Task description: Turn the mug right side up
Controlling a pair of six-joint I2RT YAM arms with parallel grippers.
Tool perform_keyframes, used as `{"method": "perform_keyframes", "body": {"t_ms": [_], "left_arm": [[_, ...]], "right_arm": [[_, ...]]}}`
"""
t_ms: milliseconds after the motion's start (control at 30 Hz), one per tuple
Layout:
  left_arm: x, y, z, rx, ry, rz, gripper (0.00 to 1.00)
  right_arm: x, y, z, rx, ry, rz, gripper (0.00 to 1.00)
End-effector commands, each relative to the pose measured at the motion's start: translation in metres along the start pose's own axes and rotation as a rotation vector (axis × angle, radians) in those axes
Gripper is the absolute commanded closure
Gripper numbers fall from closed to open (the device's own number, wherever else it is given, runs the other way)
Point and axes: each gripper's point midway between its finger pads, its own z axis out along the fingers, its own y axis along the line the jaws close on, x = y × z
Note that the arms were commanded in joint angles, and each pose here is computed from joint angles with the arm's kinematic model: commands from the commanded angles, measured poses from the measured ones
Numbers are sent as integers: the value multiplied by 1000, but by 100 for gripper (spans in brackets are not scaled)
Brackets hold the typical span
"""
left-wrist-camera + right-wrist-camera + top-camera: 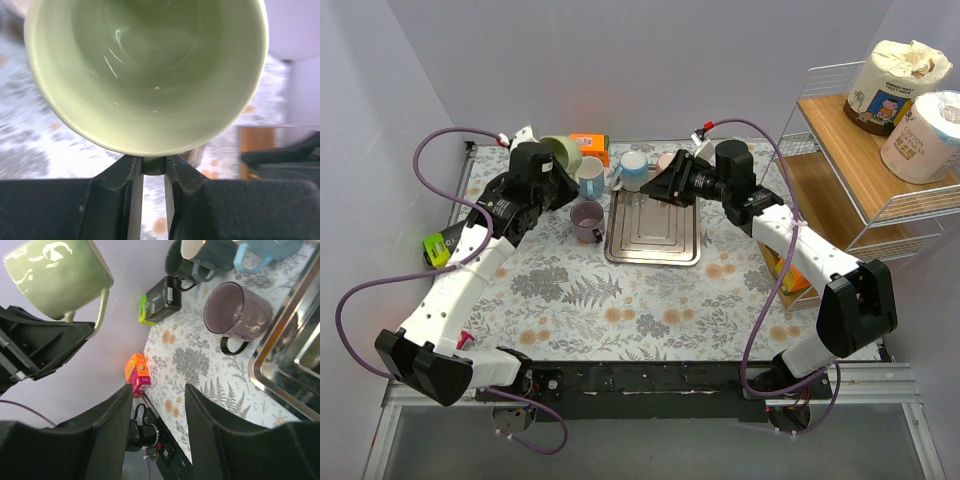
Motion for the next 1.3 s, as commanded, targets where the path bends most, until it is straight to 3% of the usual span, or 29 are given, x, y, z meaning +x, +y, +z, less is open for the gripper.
{"method": "perform_keyframes", "body": {"t_ms": [0, 200, 367, 967, 1267], "left_arm": [[19, 94, -18, -370, 20, 89, 100], [24, 150, -26, -450, 40, 11, 100], [43, 193, -9, -527, 106, 6, 100], [98, 256, 20, -603, 252, -61, 100], [114, 275, 25, -629, 308, -56, 100]], "right_arm": [[-11, -3, -8, 61, -26, -73, 46], [1, -18, -8, 90, 21, -49, 47], [4, -21, -9, 93, 30, -42, 48], [5, -38, -10, 140, 50, -25, 48], [-8, -63, -5, 269, 63, -143, 48]]}}
